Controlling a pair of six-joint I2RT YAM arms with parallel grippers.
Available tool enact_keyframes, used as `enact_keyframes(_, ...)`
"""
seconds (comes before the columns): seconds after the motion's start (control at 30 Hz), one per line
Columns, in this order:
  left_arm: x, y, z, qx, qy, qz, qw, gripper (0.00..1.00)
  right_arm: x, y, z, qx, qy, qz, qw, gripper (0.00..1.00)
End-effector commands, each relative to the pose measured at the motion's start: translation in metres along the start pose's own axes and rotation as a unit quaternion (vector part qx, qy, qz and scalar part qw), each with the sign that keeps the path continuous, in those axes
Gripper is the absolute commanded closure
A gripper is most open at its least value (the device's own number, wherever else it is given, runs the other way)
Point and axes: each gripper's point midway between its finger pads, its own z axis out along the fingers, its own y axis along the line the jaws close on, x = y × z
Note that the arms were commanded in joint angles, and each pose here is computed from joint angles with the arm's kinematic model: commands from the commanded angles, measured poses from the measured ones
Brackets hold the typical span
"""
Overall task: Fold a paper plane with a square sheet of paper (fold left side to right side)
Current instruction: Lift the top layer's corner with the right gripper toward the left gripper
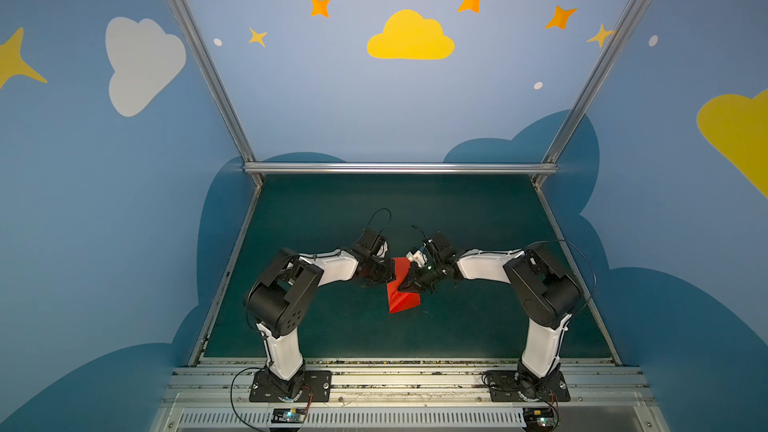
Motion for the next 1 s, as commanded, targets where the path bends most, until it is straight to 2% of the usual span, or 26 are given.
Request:
enact_keyframes(0.0, 0.024, 0.025, 0.015, -0.036, 0.039, -0.007, 0.999, 0.97, -0.002, 0.005, 0.004, -0.007, 0.007, -0.001, 1.0, 1.0)
enact_keyframes(0.53, 0.024, 0.024, 0.014, -0.034, 0.038, -0.007, 0.999, 0.97, 0.025, -0.008, 0.006, 0.004, 0.027, 0.001, 1.0, 1.0)
enact_keyframes(0.97, 0.026, 0.025, 0.016, -0.033, 0.042, -0.008, 0.999, 0.97, 0.006, -0.002, 0.011, -0.001, 0.014, 0.003, 1.0, 1.0)
